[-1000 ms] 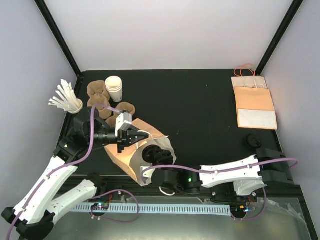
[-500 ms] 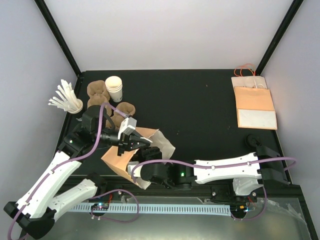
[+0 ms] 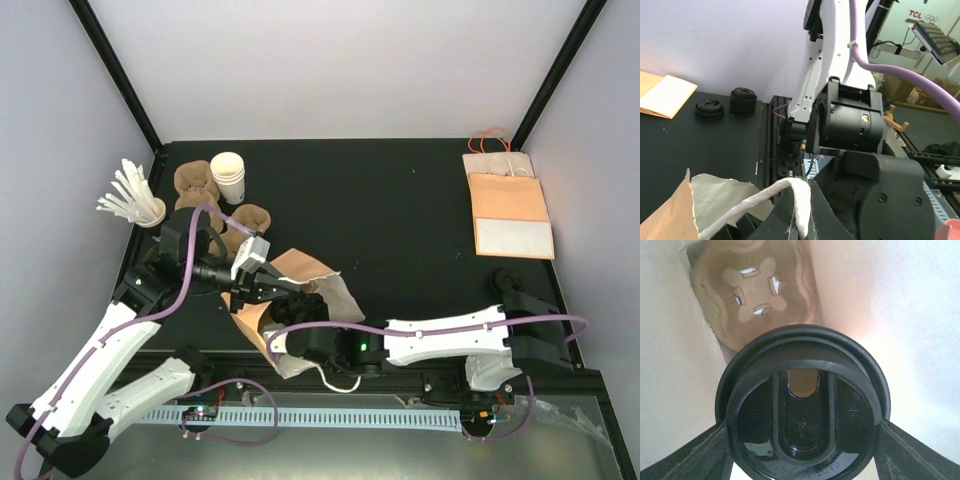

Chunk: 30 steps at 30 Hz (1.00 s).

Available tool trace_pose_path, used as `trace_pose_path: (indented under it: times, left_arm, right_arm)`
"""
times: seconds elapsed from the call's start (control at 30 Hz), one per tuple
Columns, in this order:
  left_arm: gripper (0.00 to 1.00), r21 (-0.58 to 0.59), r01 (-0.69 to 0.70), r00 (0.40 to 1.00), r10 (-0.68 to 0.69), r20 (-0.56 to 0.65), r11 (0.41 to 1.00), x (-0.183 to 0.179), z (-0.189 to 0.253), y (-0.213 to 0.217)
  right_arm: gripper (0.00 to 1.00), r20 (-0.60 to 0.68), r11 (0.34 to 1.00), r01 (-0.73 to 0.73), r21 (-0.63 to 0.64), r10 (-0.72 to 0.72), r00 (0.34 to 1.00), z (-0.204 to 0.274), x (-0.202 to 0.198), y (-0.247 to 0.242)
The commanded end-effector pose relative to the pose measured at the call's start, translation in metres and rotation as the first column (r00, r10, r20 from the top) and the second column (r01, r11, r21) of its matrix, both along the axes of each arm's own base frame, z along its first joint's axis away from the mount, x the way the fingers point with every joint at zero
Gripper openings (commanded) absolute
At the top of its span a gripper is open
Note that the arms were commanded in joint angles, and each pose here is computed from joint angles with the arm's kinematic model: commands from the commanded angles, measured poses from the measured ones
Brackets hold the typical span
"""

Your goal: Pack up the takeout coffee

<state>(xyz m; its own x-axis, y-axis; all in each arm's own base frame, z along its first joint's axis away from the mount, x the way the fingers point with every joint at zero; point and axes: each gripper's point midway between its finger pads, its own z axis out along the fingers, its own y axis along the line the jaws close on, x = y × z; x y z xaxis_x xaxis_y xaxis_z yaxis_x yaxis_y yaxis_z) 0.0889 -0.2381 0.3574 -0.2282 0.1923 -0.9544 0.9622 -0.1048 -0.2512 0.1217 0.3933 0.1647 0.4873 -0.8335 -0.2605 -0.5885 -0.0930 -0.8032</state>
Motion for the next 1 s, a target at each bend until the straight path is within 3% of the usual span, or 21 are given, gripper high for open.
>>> trace_pose_path:
  times: [0.0,0.3,0.53,0.8,0.97]
  left_arm:
    - [0.02,-0.064,0.107,0.993,-0.102,0.066,0.992,-0.014,0.024,0.0]
    - [0.02,-0.085,0.205,0.977,-0.199,0.078,0.975,-0.005,0.022,-0.025]
    - [0.02,-0.063,0.253,0.965,-0.248,0.084,0.965,-0.001,0.01,-0.041]
    - [0.03,-0.032,0.158,0.983,-0.154,0.102,0.987,-0.003,-0.002,-0.031]
    - [0.35,-0.027,0.033,0.995,-0.03,0.096,0.999,0.005,0.001,-0.025]
  right_arm:
    - [0.42,0.02,0.994,0.108,0.023,-0.109,0.994,0.009,0.02,-0.029]
    - [0.43,-0.096,0.948,0.314,0.042,-0.309,0.946,0.02,0.022,-0.095]
    - [0.43,-0.174,0.951,0.309,-0.021,-0.307,0.936,0.012,0.01,-0.099]
    - [0.41,-0.162,0.96,0.279,-0.033,-0.28,0.946,-0.001,0.009,-0.085]
    - [0.41,-0.147,0.967,0.255,0.007,-0.252,0.957,0.005,0.01,-0.08]
